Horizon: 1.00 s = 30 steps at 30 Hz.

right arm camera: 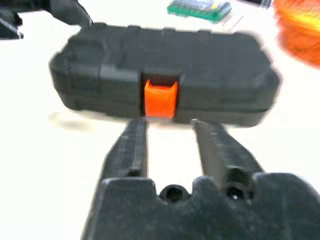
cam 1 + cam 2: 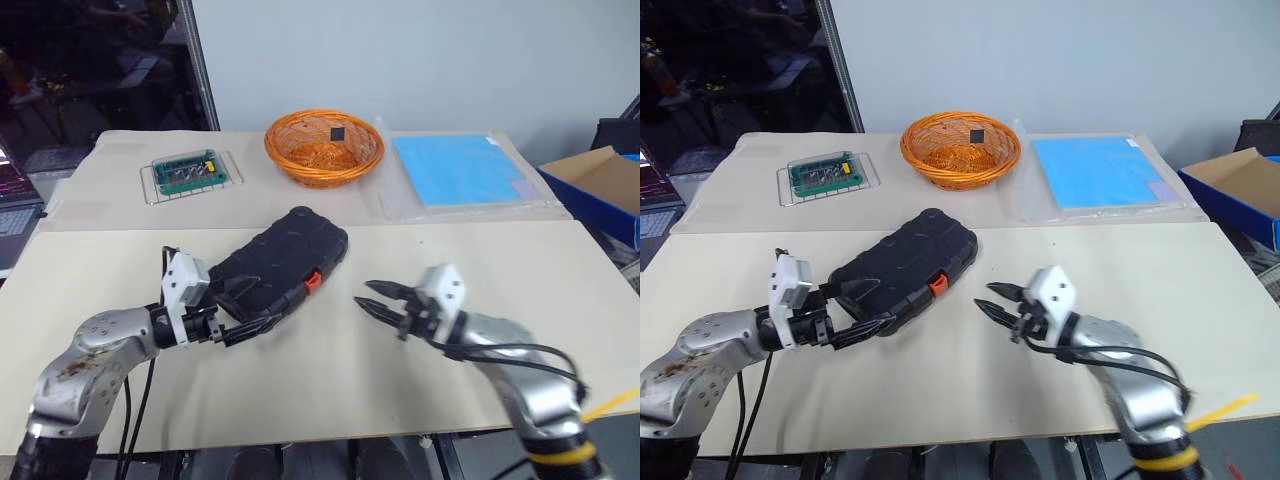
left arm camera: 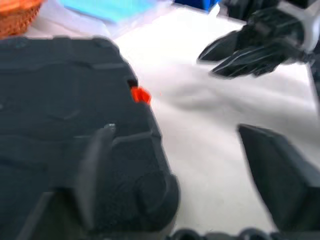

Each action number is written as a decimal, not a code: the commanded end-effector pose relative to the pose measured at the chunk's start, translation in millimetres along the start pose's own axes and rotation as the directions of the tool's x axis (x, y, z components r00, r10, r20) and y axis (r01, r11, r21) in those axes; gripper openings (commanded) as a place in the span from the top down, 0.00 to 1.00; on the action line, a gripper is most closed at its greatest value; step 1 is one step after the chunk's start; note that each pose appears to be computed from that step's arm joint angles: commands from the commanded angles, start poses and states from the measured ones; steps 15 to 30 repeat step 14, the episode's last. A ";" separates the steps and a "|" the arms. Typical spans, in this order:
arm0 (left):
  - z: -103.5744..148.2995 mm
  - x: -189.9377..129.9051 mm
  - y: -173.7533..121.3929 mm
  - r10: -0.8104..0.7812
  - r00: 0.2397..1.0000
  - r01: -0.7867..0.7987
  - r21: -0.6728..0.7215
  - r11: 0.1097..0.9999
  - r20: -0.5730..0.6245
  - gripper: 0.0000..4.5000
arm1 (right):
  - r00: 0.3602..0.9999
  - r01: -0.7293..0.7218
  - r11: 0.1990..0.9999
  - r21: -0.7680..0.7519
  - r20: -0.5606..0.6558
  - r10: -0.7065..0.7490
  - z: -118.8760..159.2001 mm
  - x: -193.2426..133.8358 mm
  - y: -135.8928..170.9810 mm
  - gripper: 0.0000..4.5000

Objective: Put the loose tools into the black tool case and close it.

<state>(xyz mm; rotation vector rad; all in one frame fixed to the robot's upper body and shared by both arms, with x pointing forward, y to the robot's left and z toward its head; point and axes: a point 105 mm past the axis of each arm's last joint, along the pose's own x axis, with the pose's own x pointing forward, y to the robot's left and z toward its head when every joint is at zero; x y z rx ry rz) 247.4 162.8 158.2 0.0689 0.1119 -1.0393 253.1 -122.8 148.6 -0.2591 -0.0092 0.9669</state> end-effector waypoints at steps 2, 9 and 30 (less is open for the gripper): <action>4.6 -27.2 -4.9 0.037 0.999 -0.037 0.001 0.999 -0.020 0.00 | 0.997 0.015 1.000 -0.004 -0.070 -0.015 11.7 -45.3 2.8 0.20; -22.8 -70.2 -9.0 0.134 0.981 -0.140 -0.032 0.990 -0.141 0.00 | 0.973 0.088 0.994 -0.056 -0.207 -0.098 14.3 -111.5 -7.6 0.01; -33.4 -65.5 -12.3 0.120 0.982 -0.130 -0.058 0.990 -0.142 0.00 | 0.971 0.104 0.992 -0.073 -0.208 -0.117 11.1 -113.7 -10.9 0.01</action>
